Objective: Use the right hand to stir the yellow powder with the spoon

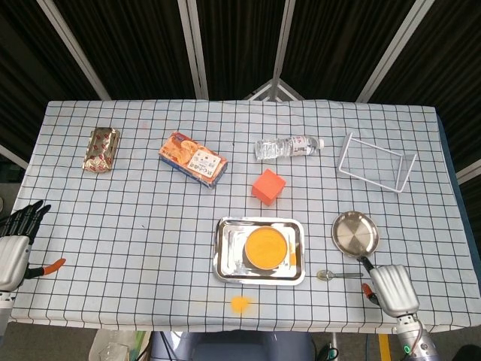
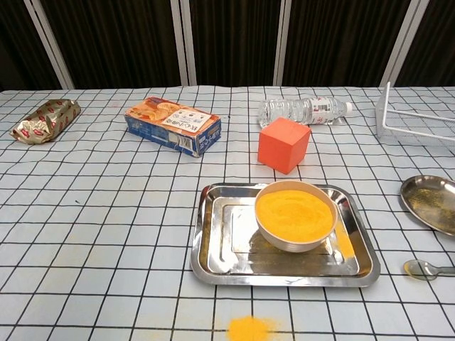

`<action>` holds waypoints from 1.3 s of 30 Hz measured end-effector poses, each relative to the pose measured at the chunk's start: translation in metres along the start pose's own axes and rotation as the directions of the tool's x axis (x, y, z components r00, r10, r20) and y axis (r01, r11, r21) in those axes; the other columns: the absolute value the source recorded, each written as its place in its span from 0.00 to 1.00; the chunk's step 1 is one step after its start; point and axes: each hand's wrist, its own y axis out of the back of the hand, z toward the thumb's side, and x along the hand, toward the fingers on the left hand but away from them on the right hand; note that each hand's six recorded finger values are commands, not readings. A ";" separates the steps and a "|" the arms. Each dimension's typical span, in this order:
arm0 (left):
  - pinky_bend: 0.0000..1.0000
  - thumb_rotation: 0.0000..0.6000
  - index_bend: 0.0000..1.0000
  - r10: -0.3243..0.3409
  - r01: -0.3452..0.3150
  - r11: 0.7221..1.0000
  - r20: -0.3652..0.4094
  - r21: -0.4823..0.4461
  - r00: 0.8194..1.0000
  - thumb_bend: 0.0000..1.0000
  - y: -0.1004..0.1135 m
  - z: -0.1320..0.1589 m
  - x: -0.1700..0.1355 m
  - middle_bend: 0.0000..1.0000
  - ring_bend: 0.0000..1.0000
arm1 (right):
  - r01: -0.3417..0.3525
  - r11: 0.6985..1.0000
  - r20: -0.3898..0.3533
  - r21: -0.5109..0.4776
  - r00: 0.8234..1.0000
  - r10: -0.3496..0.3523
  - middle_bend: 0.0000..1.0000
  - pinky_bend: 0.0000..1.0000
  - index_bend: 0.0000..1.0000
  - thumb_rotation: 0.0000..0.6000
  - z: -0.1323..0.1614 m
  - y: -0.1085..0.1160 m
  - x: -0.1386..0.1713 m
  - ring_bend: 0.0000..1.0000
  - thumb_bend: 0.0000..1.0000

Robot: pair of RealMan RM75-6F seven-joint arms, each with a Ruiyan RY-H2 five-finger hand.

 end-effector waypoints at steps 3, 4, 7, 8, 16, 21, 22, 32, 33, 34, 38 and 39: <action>0.00 1.00 0.00 -0.001 0.001 1.000 -0.001 -0.001 1.000 0.00 0.000 0.000 0.001 0.00 0.00 | -0.019 1.000 0.000 0.013 1.000 0.019 0.95 0.81 0.43 1.00 0.006 -0.007 -0.006 0.97 0.36; 0.00 1.00 0.00 -0.001 0.001 1.000 -0.001 -0.001 1.000 0.00 0.000 0.000 0.001 0.00 0.00 | -0.021 1.000 0.000 0.017 1.000 0.021 0.96 0.81 0.43 1.00 0.008 -0.008 -0.008 0.97 0.36; 0.00 1.00 0.00 0.000 0.000 1.000 -0.003 -0.003 1.000 0.00 0.000 -0.001 0.001 0.00 0.00 | -0.024 0.999 0.002 0.025 1.000 0.024 0.96 0.81 0.44 1.00 0.013 -0.013 -0.014 0.98 0.36; 0.00 1.00 0.00 0.001 -0.001 1.000 -0.003 -0.003 1.000 0.00 0.000 -0.001 0.001 0.00 0.00 | -0.025 0.999 0.004 0.025 1.000 0.025 0.97 0.81 0.44 1.00 0.014 -0.014 -0.016 0.98 0.36; 0.00 1.00 0.00 0.008 -0.008 1.000 0.002 0.001 1.000 0.00 0.001 0.000 0.001 0.00 0.00 | -0.051 0.998 0.015 0.039 0.999 0.051 0.97 0.81 0.46 1.00 0.021 -0.028 -0.028 0.98 0.36; 0.00 1.00 0.00 0.007 -0.007 1.000 -0.001 -0.001 1.000 0.00 0.001 -0.001 0.002 0.00 0.00 | -0.065 0.996 0.024 0.062 0.998 0.064 0.97 0.81 0.51 1.00 0.020 -0.034 -0.030 0.98 0.36; 0.00 1.00 0.00 0.007 -0.007 1.000 -0.002 -0.001 1.000 0.00 0.001 -0.001 0.002 0.00 0.00 | -0.069 0.995 0.028 0.065 0.997 0.067 0.97 0.81 0.51 1.00 0.019 -0.035 -0.031 0.98 0.36; 0.00 1.00 0.00 0.006 -0.006 1.000 -0.008 -0.004 1.000 0.00 0.000 -0.002 0.002 0.00 0.00 | -0.069 0.996 0.045 0.063 0.997 0.066 0.97 0.81 0.52 1.00 0.015 -0.037 -0.034 0.98 0.36; 0.00 1.00 0.00 0.006 -0.006 1.000 -0.009 -0.004 1.000 0.00 0.001 -0.002 0.002 0.00 0.00 | -0.068 0.996 0.045 0.063 0.997 0.066 0.97 0.81 0.52 1.00 0.015 -0.038 -0.035 0.98 0.36; 0.00 1.00 0.00 0.007 -0.007 1.000 -0.009 -0.004 1.000 0.00 0.001 -0.002 0.002 0.00 0.00 | -0.068 0.996 0.045 0.064 0.997 0.065 0.97 0.81 0.52 1.00 0.014 -0.038 -0.035 0.98 0.36; 0.00 1.00 0.00 0.008 -0.008 1.000 -0.011 -0.004 1.000 0.00 0.001 -0.002 0.002 0.00 0.00 | -0.070 0.995 0.048 0.067 0.997 0.067 0.97 0.81 0.52 1.00 0.013 -0.039 -0.037 0.98 0.37; 0.00 1.00 0.00 0.008 -0.008 1.000 -0.011 -0.005 1.000 0.00 0.000 -0.002 0.002 0.00 0.00 | -0.070 0.995 0.048 0.068 0.997 0.067 0.97 0.81 0.52 1.00 0.013 -0.040 -0.037 0.98 0.37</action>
